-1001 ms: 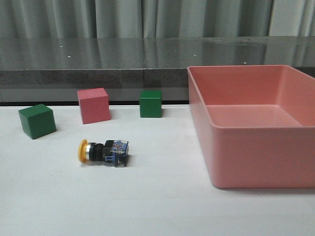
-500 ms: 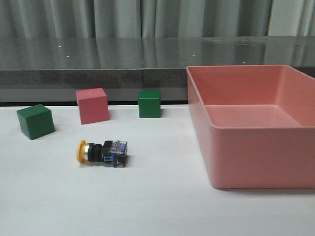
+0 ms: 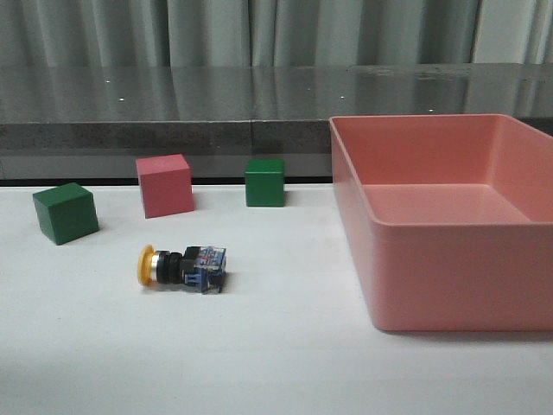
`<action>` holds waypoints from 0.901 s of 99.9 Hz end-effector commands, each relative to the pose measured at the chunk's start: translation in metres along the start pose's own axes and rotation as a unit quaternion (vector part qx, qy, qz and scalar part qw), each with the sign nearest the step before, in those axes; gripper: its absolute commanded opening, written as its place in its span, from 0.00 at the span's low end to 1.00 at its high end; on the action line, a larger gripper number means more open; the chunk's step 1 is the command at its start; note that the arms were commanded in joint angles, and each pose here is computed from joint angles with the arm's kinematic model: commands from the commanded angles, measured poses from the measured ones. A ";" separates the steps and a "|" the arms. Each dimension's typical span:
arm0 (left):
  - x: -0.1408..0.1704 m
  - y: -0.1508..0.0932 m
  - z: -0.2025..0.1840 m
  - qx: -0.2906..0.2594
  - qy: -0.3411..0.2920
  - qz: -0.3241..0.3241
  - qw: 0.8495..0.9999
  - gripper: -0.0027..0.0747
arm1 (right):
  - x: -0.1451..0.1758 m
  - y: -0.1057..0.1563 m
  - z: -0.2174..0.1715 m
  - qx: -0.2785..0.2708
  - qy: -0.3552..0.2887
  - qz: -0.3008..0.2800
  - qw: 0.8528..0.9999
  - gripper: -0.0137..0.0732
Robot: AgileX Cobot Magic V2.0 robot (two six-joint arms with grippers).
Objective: Place and stand button with both arms
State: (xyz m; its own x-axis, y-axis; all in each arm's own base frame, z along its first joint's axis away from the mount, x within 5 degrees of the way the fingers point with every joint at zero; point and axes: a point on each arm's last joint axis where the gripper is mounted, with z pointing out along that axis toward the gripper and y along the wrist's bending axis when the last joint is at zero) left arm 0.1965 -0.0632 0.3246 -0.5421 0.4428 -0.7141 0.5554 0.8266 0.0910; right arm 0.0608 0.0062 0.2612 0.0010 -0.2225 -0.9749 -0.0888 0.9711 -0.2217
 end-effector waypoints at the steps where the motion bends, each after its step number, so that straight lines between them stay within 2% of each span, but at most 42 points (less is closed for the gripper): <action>1: -0.027 0.000 0.006 0.011 -0.023 0.028 0.999 0.64 | -0.016 -0.005 -0.001 0.020 -0.049 0.003 0.999 0.09; 7: -0.036 0.000 0.019 0.019 -0.019 0.032 0.999 0.82 | -0.016 -0.005 -0.001 0.020 -0.049 0.003 0.999 0.09; 14: -0.044 0.001 0.033 0.015 -0.028 0.034 0.999 0.91 | -0.016 -0.005 -0.001 0.020 -0.049 0.003 0.999 0.09; 22: -0.047 0.006 0.048 0.007 -0.035 0.024 0.999 0.91 | -0.016 -0.005 -0.001 0.020 -0.049 0.003 0.999 0.09; 30: -0.047 0.005 0.061 0.022 -0.028 0.002 0.999 0.90 | -0.016 -0.005 -0.001 0.020 -0.048 0.003 0.999 0.09; 39: -0.047 0.008 0.076 0.020 -0.031 0.022 0.999 0.90 | -0.016 -0.005 -0.001 0.020 -0.048 0.003 0.999 0.09; 50: -0.048 0.009 0.093 0.043 -0.048 0.079 0.995 0.90 | -0.016 -0.005 -0.001 0.020 -0.048 0.003 0.999 0.09; 57: -0.047 0.009 0.104 0.078 -0.062 0.114 0.988 0.90 | -0.016 -0.005 -0.001 0.020 -0.048 0.003 0.999 0.09; 63: -0.045 0.011 0.113 0.124 -0.082 0.119 0.982 0.90 | -0.016 -0.005 -0.001 0.020 -0.048 0.003 0.999 0.09; 64: -0.044 0.010 0.114 0.135 -0.085 0.136 0.978 0.90 | -0.016 -0.005 -0.001 0.020 -0.048 0.003 0.999 0.09; 70: -0.039 0.015 0.122 0.190 -0.110 0.144 0.965 0.90 | -0.016 -0.005 -0.001 0.020 -0.048 0.003 0.999 0.09; 75: -0.033 0.019 0.127 0.241 -0.135 0.169 0.946 0.90 | -0.016 -0.005 -0.001 0.020 -0.048 0.003 0.999 0.09; 80: -0.027 0.027 0.134 0.263 -0.153 0.173 0.937 0.90 | -0.016 -0.005 -0.001 0.020 -0.048 0.003 0.999 0.09; 85: -0.022 0.036 0.142 0.265 -0.162 0.165 0.936 0.90 | -0.016 -0.005 -0.001 0.020 -0.048 0.003 0.999 0.09; 90: -0.016 0.044 0.152 0.258 -0.158 0.140 0.943 0.90 | -0.016 -0.005 -0.001 0.020 -0.048 0.003 0.999 0.09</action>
State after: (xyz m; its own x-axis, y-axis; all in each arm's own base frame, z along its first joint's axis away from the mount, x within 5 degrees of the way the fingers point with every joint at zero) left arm 0.3153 -0.0908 0.2218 -0.2056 0.5287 -0.8235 0.9328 0.3605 -0.0014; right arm 0.0608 0.0062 0.2612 0.0010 -0.2225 -0.9749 -0.0888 0.9711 -0.2217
